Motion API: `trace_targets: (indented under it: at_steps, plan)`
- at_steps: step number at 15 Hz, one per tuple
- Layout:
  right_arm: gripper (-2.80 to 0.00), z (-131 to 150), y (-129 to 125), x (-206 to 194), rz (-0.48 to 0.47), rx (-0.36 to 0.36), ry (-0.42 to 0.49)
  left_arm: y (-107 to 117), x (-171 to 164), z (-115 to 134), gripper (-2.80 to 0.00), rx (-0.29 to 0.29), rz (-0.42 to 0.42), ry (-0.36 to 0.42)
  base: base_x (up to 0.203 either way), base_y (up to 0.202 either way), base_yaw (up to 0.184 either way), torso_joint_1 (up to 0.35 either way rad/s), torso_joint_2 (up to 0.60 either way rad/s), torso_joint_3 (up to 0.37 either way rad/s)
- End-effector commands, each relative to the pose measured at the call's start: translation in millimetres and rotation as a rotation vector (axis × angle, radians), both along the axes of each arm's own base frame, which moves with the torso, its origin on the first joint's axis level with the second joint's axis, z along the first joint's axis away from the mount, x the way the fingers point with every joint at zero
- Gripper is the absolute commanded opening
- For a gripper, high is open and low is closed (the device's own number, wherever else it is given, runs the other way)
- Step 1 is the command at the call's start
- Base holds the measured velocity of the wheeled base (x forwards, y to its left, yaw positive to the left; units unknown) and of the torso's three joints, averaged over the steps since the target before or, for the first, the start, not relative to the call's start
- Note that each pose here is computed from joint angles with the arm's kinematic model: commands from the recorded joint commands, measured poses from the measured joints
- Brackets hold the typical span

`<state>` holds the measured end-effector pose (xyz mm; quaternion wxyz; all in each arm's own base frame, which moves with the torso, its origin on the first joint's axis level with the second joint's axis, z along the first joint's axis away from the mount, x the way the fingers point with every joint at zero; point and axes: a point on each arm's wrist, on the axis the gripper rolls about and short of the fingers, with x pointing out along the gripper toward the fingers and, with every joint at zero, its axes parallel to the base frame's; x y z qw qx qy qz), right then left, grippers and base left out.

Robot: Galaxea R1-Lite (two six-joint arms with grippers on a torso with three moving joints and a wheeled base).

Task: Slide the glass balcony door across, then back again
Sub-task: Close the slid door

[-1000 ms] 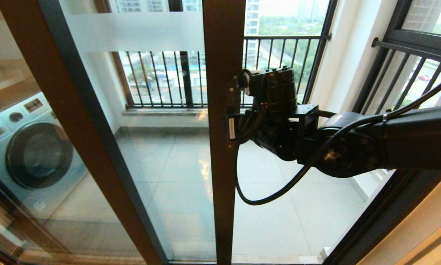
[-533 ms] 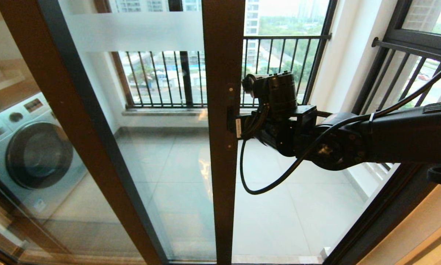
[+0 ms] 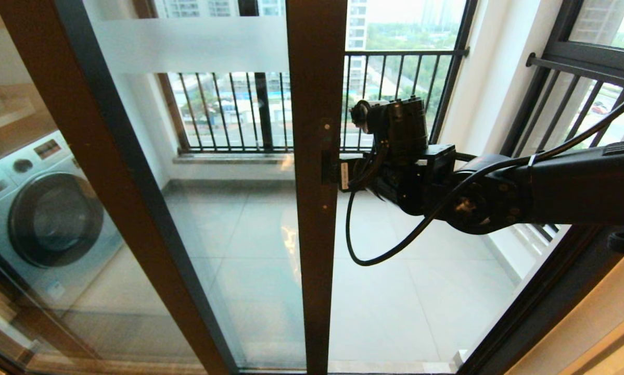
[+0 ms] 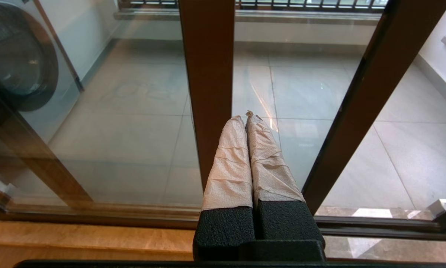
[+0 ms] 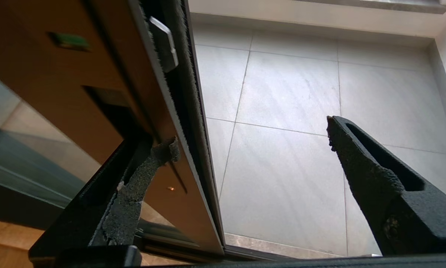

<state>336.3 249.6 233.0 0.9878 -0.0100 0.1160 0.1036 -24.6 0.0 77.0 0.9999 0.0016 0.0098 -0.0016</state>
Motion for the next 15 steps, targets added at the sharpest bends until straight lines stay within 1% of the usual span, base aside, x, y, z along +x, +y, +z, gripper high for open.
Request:
trace_targets:
  at_steps: [1, 6, 15]
  plan:
    - [0.00, -4.8, 0.6, 4.1, -0.008, -0.005, 0.007, 0.0, 0.0, -0.1, -2.80, 0.000, 0.000, 0.000, 0.000, 0.000, 0.000, 0.000, 0.00, 0.000]
    - [0.00, -8.6, 0.8, 6.6, -0.011, -0.010, 0.013, 0.0, 0.0, -0.1, -2.80, 0.000, 0.000, 0.000, 0.000, 0.000, 0.000, 0.000, 0.00, 0.000]
    - [0.00, -9.5, -9.0, 12.8, -0.034, -0.031, 0.014, 0.0, 0.0, -0.1, -2.80, 0.000, 0.000, 0.000, 0.000, 0.000, 0.000, 0.000, 0.00, 0.000]
